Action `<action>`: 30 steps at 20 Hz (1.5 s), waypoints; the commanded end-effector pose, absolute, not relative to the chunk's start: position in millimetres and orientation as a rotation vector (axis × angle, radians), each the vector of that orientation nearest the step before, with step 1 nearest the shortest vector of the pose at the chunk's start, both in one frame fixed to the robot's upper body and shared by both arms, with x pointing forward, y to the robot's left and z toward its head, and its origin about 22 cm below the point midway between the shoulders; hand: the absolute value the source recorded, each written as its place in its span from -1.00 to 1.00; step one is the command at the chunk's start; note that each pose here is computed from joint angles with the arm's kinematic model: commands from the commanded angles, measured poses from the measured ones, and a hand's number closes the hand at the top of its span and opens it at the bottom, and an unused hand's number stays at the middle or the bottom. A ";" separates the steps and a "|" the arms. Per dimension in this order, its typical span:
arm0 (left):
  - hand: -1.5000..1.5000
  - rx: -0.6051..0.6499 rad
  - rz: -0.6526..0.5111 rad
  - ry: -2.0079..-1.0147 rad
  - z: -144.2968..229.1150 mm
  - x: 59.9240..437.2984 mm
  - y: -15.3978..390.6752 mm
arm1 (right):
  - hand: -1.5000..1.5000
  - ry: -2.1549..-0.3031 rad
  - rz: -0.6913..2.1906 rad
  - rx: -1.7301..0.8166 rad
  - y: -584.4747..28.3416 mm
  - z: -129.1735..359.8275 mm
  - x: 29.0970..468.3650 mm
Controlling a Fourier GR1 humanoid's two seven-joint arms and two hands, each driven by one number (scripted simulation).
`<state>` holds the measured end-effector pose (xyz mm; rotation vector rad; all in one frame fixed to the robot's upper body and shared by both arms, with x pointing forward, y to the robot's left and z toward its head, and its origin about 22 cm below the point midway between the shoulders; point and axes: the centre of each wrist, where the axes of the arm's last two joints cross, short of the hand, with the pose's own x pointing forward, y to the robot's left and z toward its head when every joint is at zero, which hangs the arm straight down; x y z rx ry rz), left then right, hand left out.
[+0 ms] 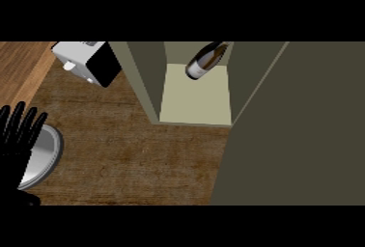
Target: Pick up the wine, place it into the cabinet and close the cabinet
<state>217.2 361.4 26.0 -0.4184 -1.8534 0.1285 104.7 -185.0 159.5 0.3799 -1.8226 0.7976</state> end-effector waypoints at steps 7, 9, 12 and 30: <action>-1.00 -0.444 0.103 -1.858 30.3 224.9 370.6 | 1.00 -1.827 0.727 0.627 -129.7 180.0 127.9; -1.00 -0.434 0.107 -1.838 32.3 218.8 372.6 | 1.00 -1.818 0.732 0.602 -117.1 188.1 134.8; -1.00 -0.405 0.110 -1.846 35.7 226.4 382.2 | 1.00 -1.825 0.733 0.615 -71.5 198.4 156.9; -1.00 -0.360 0.154 -1.879 31.9 203.5 393.1 | 1.00 -1.726 0.503 0.574 5.3 208.5 283.7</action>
